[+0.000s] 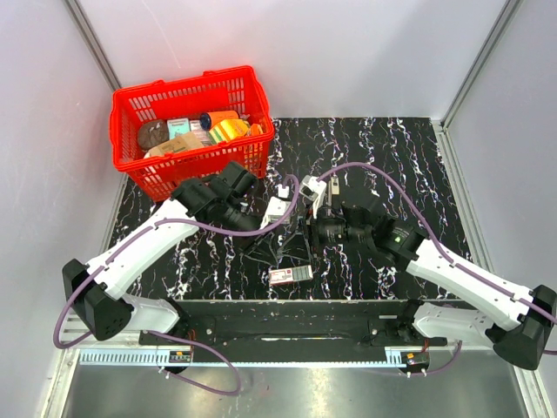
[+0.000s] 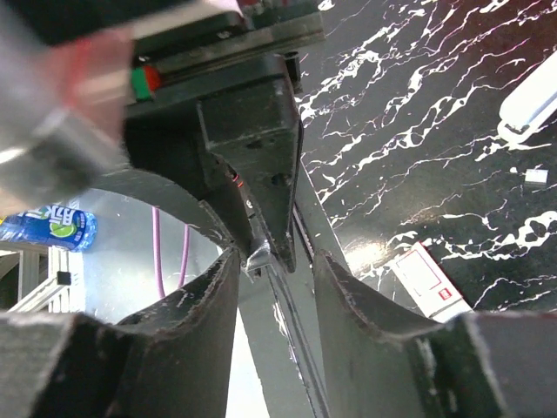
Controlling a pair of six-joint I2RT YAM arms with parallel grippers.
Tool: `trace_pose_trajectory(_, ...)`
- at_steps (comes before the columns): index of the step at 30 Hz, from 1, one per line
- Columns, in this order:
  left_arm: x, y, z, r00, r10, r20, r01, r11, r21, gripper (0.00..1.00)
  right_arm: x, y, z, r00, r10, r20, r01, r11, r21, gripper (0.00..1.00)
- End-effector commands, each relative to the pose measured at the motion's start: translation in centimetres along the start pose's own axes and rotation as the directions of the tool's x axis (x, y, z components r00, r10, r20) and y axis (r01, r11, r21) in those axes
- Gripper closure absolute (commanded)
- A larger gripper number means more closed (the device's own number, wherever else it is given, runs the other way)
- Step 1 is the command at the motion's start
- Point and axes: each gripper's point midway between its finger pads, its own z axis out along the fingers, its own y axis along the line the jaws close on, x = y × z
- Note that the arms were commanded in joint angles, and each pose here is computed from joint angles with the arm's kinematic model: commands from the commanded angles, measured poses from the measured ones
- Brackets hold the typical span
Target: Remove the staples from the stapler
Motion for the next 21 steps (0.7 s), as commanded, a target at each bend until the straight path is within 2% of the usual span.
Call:
trace_pose_trajectory(1,-2.74,-1.67,-0.9,0.995,0.064,0.081,-0.068,0.997,0.044,1.0,-1.22,1.44,0.31,1.0,-0.018,0.024,0.02,0.997,-0.072,0.57)
trace_pose_trajectory(5,-2.95,-1.76,-0.95,0.994,0.062,0.087,-0.066,0.997,0.05,1.0,-1.27,1.53,0.37,1.0,-0.016,0.022,0.018,0.997,-0.074,0.6)
trace_pose_trajectory(11,-3.01,-1.54,-0.94,0.995,0.058,0.085,-0.062,0.997,0.047,1.0,-1.27,1.51,0.28,1.0,-0.013,0.023,0.015,0.997,-0.07,0.71)
trace_pose_trajectory(21,-3.31,-2.14,-1.05,0.994,0.036,0.103,-0.048,0.992,0.115,1.0,-1.26,2.04,-0.61,0.999,-0.023,0.028,0.025,0.997,-0.076,0.6)
